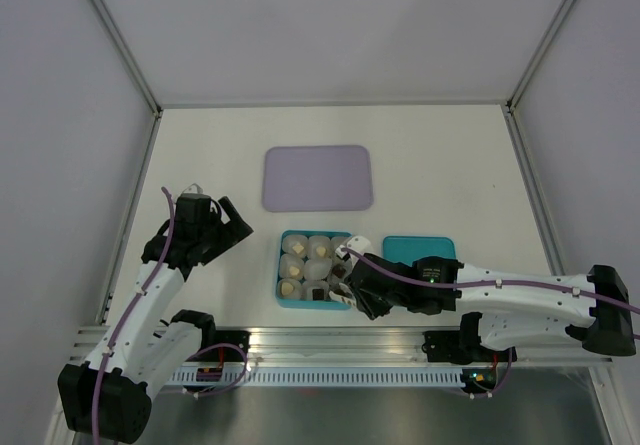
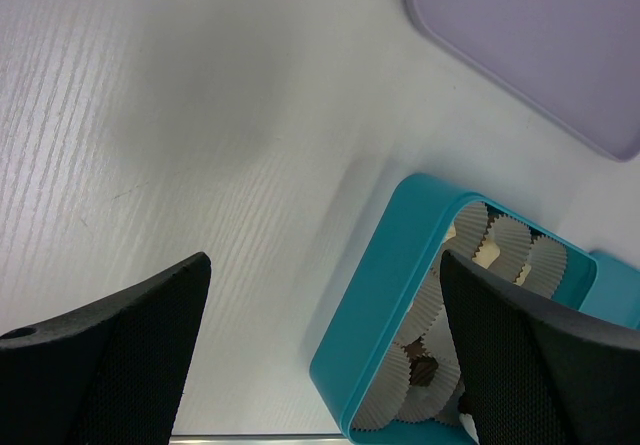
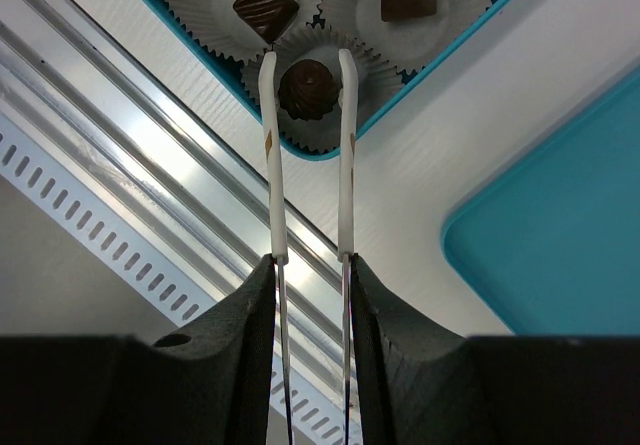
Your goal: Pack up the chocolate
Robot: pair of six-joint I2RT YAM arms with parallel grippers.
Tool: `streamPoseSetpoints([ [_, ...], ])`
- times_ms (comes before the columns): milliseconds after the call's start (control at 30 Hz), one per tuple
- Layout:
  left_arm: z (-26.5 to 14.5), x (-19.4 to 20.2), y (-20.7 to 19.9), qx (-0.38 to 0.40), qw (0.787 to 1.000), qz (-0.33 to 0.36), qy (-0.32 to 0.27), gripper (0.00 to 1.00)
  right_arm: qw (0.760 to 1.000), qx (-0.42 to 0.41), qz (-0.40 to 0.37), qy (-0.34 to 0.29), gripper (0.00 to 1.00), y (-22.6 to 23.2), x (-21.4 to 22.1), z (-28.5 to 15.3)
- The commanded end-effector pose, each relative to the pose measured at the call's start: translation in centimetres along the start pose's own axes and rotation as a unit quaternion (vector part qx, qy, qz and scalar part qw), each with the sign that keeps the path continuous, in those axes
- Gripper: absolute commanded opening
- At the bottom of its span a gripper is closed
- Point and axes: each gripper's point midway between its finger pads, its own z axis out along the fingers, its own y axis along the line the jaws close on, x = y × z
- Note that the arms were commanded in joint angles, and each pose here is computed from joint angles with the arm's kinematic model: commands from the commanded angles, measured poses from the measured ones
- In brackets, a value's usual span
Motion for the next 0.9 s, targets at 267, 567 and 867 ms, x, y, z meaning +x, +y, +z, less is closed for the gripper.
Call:
streamPoseSetpoints([
  [267, -0.1, 0.0, -0.4, 0.017, 1.0, 0.016, -0.005, 1.0, 1.0, 0.001, 0.0, -0.017, 0.28, 0.7, -1.7, -0.5],
  [567, -0.1, -0.1, -0.4, 0.018, 1.0, 0.016, -0.007, 1.0, 1.0, 0.001, -0.001, -0.029, 0.35, 0.8, -2.8, -1.4],
  [867, -0.2, -0.2, -0.4, 0.018, 1.0, 0.016, -0.008, 1.0, 0.988, 0.039, 0.049, -0.138, 0.34, -0.5, -8.0, -5.6],
])
